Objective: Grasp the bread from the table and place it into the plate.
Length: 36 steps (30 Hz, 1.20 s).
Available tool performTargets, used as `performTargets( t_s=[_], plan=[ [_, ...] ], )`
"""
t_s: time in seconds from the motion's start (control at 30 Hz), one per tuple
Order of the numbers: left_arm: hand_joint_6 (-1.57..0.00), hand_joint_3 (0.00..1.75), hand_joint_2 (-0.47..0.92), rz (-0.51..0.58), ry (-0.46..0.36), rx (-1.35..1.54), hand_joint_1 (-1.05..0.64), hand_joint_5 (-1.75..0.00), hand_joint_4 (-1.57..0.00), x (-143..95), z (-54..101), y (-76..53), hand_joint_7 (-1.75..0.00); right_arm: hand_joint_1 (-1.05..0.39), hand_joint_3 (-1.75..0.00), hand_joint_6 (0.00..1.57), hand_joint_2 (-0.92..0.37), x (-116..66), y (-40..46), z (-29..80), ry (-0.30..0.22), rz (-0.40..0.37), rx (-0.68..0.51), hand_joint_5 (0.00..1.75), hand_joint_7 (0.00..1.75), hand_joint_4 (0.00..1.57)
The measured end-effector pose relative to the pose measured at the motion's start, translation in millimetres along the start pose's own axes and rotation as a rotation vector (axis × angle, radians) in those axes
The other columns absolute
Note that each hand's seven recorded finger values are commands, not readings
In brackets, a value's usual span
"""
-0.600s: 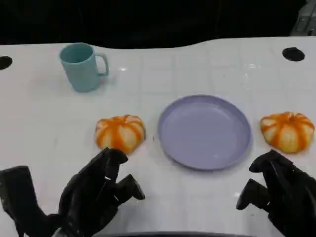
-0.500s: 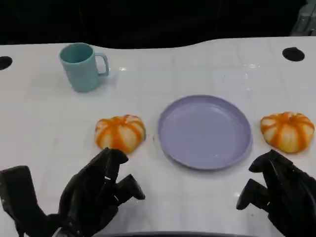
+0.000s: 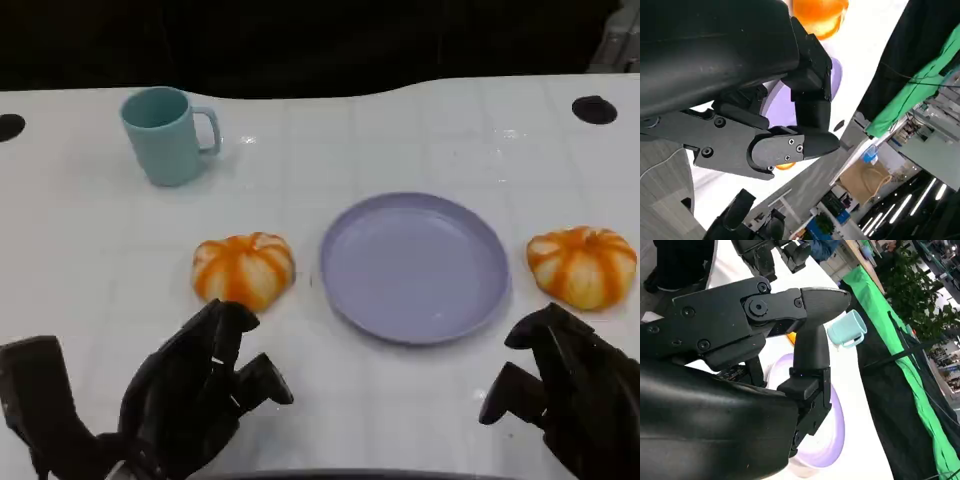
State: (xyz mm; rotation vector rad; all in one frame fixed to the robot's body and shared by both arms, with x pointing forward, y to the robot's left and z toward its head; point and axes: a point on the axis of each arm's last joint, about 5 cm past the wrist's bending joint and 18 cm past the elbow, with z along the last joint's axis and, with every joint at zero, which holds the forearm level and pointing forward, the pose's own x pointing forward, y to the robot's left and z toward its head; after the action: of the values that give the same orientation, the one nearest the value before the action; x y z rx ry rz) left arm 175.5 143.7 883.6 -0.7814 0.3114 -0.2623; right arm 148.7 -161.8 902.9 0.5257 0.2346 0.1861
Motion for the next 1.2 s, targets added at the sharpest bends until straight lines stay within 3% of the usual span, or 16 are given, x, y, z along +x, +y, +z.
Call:
performTargets(
  t_s=[0.2,0.4,0.5,0.53,0.6,0.73,0.87,1.07,1.2],
  plan=[
    [-0.54,0.45,0.92,0.0,0.001,0.001,-0.55,-1.75,-0.8,0.1,0.0,0.1,-1.75,-0.52,-0.26,0.49,-0.92,0.0,0.0,0.0,0.0,0.0,0.0,1.75,1.62,0.64],
    [-0.48,0.39,0.92,-0.041,-0.042,0.102,-0.61,-1.75,-0.7,1.2,3.3,-0.9,-1.61,-0.52,-0.27,0.49,-0.92,0.0,0.0,0.0,0.0,0.0,0.0,1.75,1.63,0.64],
    [-0.47,0.27,0.92,-0.057,-0.086,0.204,-0.55,-1.32,-0.53,2.1,5.6,-1.5,-0.83,-0.53,-0.27,0.47,-0.92,0.1,0.0,0.0,0.0,0.0,0.0,1.75,1.64,0.63],
    [-0.45,0.22,0.92,-0.065,-0.111,0.27,-0.55,-1.23,-0.5,2.5,7.1,-2.2,-0.69,-0.53,-0.26,0.47,-0.92,0.1,0.0,0.1,0.0,0.0,0.001,1.75,1.64,0.63],
    [-0.44,0.2,0.92,-0.084,-0.16,0.387,-0.55,-1.18,-0.49,4.3,10.6,-3.6,-0.61,-0.53,-0.26,0.47,-0.92,0.0,0.0,0.1,-0.001,0.0,0.002,1.75,1.64,0.62],
    [-0.31,0.08,0.92,-0.102,-0.22,0.579,-0.52,-1.0,-0.28,7.4,12.7,-6.4,-0.44,-0.52,-0.26,0.46,-0.92,0.3,0.1,0.3,-0.002,0.002,0.004,1.75,1.66,0.63],
    [-0.3,0.01,0.9,-0.106,-0.263,0.869,-0.49,-0.9,-0.08,7.8,18.2,-8.1,-0.26,-0.52,-0.27,0.45,-0.92,1.5,0.5,1.0,-0.005,0.005,0.003,1.75,1.67,0.63],
    [-0.2,0.0,0.83,-0.109,-0.292,1.219,-0.45,-0.62,0.0,11.3,32.6,-11.0,-0.14,-0.52,-0.26,0.44,-0.92,2.5,0.6,1.1,-0.004,0.004,0.004,1.75,1.66,0.63],
    [-0.24,0.0,0.79,-0.108,-0.298,1.471,-0.45,-0.52,0.0,17.2,42.5,-16.4,-0.12,-0.51,-0.29,0.44,-0.92,2.5,0.3,1.0,-0.003,0.002,0.004,1.75,1.67,0.62]
  ],
)
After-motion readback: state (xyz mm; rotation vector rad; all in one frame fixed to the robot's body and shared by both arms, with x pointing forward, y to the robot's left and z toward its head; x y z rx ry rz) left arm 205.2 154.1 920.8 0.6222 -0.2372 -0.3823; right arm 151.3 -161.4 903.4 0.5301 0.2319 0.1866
